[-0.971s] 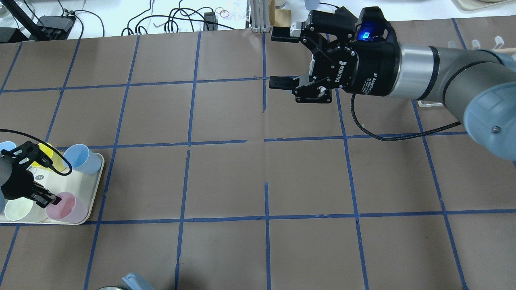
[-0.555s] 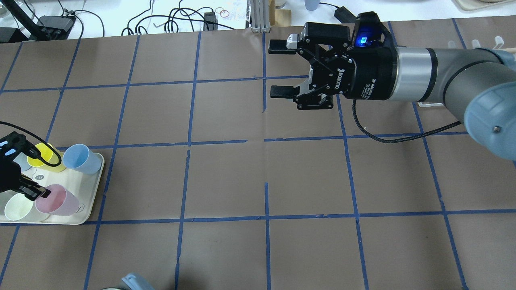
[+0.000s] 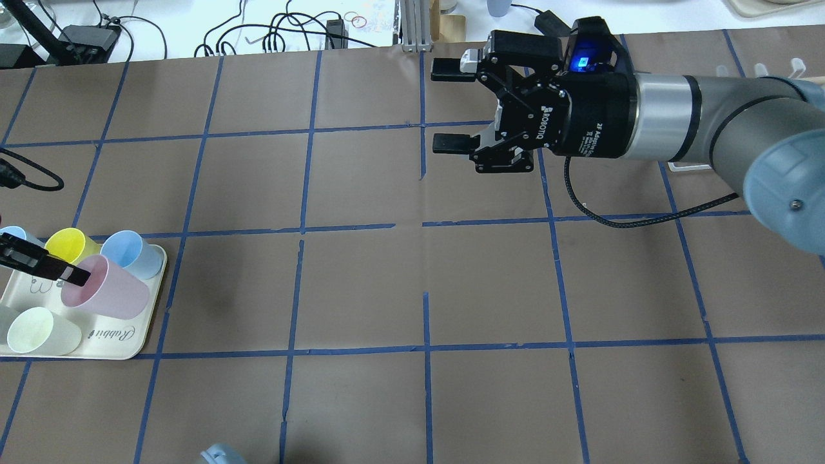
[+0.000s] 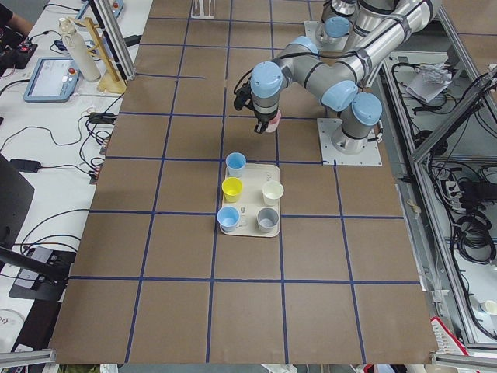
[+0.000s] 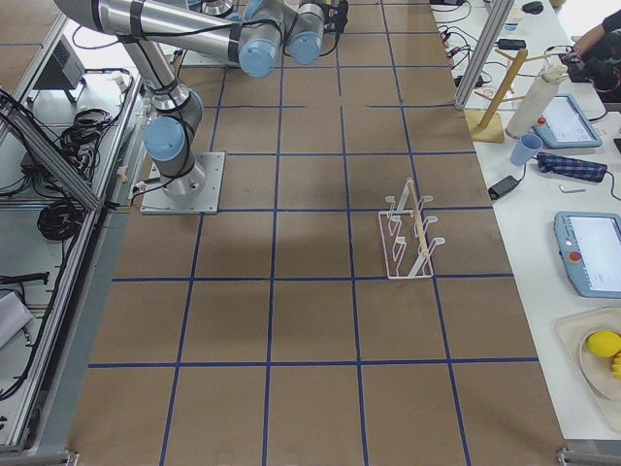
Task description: Transfer IKEA cup to right arm and place on rack
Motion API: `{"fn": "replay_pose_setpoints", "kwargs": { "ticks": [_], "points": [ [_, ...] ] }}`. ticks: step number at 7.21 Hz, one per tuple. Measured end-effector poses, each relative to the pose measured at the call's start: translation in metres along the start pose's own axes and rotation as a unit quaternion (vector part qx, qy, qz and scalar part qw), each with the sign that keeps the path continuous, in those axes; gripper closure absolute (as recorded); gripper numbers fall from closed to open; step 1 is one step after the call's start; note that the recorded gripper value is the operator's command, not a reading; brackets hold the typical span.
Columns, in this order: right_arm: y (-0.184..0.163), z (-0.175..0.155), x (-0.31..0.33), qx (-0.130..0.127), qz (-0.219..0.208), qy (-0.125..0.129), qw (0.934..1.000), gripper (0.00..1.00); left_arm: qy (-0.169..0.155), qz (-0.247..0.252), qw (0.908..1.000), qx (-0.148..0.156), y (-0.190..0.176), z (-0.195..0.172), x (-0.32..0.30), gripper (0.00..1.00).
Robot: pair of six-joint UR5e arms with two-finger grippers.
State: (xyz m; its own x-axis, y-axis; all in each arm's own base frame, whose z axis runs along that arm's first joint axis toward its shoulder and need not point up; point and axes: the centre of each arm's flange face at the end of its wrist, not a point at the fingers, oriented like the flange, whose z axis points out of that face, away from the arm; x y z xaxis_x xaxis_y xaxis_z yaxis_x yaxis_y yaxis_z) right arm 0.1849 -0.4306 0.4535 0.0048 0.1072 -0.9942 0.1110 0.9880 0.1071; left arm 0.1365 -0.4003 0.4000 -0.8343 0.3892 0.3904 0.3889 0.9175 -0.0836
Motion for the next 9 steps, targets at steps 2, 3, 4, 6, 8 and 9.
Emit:
{"fn": "replay_pose_setpoints", "kwargs": {
  "ticks": [2, 3, 4, 6, 8, 9],
  "points": [
    [-0.001, -0.001, 0.0, 0.001, 0.0, 0.0, 1.0, 0.0, 0.122, -0.017, 0.9909, 0.054, -0.036, 0.0, 0.063, 1.0],
    [-0.002, -0.003, 0.0, 0.003, 0.001, 0.0, 1.0, 0.0, 0.182, -0.019, 0.9797, 0.082, -0.054, 0.007, 0.095, 1.0],
    [-0.005, -0.007, 0.002, 0.008, 0.003, 0.0, 1.0, 0.0, 0.233, -0.018, 0.9663, 0.109, -0.069, 0.014, 0.123, 1.0],
    [-0.01, -0.014, 0.005, 0.016, 0.009, 0.0, 0.9998, 0.0, 0.32, -0.028, 0.9327, 0.164, -0.091, 0.024, 0.166, 1.0],
    [-0.009, -0.015, 0.007, 0.017, 0.02, 0.0, 0.9997, 0.0, 0.384, -0.034, 0.8984, 0.21, -0.113, 0.037, 0.205, 1.0],
    [-0.008, -0.015, 0.007, 0.017, 0.027, 0.0, 0.9995, 0.0, 0.412, -0.039, 0.8819, 0.226, -0.121, 0.047, 0.224, 1.0]
  ]
}}
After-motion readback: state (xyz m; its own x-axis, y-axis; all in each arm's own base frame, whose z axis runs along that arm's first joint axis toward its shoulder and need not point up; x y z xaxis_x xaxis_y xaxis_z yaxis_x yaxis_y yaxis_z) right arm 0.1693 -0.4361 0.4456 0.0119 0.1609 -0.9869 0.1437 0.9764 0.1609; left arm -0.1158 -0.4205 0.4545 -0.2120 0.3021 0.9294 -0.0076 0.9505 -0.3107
